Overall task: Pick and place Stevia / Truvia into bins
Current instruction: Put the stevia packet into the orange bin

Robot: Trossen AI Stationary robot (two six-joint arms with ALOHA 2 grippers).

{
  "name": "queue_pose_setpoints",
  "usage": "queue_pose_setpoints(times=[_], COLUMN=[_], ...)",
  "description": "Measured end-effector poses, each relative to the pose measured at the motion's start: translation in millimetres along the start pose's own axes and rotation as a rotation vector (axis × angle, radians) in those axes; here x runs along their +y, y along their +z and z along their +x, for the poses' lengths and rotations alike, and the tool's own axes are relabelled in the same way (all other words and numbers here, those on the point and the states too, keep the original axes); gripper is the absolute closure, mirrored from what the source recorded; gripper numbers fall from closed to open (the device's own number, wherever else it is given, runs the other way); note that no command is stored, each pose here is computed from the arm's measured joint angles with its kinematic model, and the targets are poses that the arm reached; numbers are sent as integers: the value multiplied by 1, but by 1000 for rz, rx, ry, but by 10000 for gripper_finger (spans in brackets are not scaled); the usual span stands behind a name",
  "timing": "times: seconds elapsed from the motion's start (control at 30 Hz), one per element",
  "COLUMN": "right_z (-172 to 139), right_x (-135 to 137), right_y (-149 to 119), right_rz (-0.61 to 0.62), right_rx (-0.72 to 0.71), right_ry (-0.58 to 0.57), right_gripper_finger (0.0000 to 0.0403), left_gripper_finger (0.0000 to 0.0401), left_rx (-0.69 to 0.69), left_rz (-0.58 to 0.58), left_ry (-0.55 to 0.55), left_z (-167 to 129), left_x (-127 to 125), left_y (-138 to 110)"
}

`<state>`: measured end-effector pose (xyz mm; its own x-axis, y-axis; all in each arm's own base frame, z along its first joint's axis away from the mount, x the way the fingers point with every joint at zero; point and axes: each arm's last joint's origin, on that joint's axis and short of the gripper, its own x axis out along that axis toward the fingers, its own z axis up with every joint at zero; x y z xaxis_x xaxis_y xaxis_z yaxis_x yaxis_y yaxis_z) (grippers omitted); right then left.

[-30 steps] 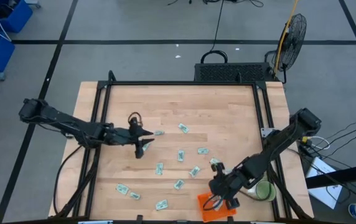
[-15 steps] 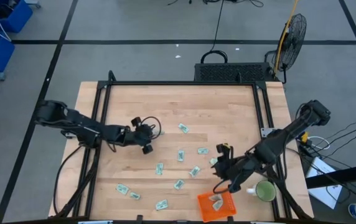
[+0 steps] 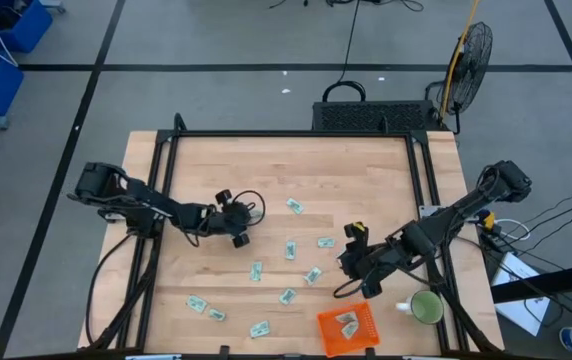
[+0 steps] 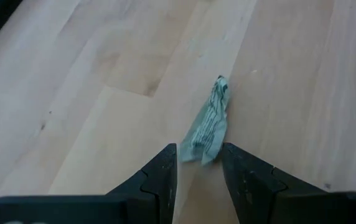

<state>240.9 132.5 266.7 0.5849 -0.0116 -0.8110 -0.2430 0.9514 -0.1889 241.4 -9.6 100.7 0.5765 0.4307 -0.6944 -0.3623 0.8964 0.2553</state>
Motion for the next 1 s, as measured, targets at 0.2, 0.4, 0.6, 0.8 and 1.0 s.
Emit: queue_pose_setpoints(times=[0.2, 0.4, 0.6, 0.8, 1.0], right_z=[15, 26, 43, 62, 73], right_x=[-5, -9, -15, -34, -54], right_y=[-12, -20, -25, -24, -38], right_rz=[17, 32, -21, -54, -6], right_rx=[27, 14, -76, -344, -580], right_ry=[-20, -101, -123, -223, -299], right_gripper_finger=[305, 303, 268, 219, 211], left_gripper_finger=[279, 383, 394, 396, 394], left_rx=[1, -21, -117, -218, -317], left_rz=[-14, -28, -6, 99, 108], left_ry=[1, -60, -170, -215, -232], left_z=[7, 8, 2, -18, -35], left_x=[3, 2, -13, -34, -40], left_y=[0, 3, 31, 89, 129])
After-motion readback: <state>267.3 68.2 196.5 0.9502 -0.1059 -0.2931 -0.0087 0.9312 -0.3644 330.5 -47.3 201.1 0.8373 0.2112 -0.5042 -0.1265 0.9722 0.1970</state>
